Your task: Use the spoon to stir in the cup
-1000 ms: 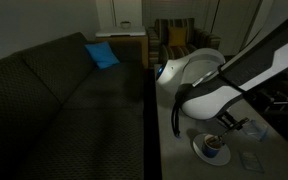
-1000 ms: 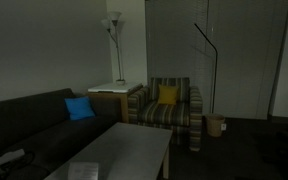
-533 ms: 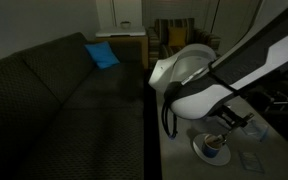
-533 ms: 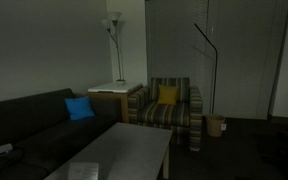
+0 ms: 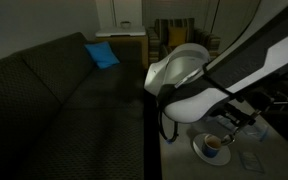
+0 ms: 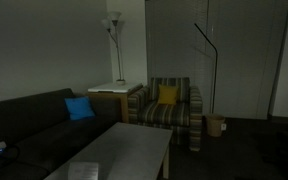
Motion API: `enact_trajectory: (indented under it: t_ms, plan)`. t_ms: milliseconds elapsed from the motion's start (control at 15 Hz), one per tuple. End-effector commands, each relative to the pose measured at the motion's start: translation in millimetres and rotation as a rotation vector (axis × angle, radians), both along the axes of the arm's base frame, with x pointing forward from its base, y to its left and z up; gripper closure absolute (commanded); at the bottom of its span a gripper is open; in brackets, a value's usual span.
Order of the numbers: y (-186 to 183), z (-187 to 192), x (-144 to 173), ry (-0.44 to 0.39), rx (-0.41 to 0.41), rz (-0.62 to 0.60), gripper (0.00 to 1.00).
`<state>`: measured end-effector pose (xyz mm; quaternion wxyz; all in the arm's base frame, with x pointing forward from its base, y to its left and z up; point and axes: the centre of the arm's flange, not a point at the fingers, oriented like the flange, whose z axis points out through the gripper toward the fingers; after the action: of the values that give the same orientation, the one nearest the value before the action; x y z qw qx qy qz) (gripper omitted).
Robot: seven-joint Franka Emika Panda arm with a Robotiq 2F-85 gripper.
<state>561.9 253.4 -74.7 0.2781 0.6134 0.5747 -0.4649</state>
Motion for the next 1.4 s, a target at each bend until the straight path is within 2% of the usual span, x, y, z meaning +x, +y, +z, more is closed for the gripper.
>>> enact_trajectory:
  t_ms: [0, 200, 467, 933, 1333]
  plan:
    - [14.7, -31.6, 32.3, -0.044, -0.042, 0.021, 0.96]
    - [16.9, -34.5, 36.9, -0.083, -0.038, 0.048, 0.96]
    - [23.3, -38.4, 40.6, -0.096, -0.001, 0.077, 0.96]
    - [20.3, -62.6, 42.8, -0.151, 0.167, 0.106, 0.96]
    - [6.3, -70.3, 46.1, -0.165, 0.227, 0.104, 0.96]
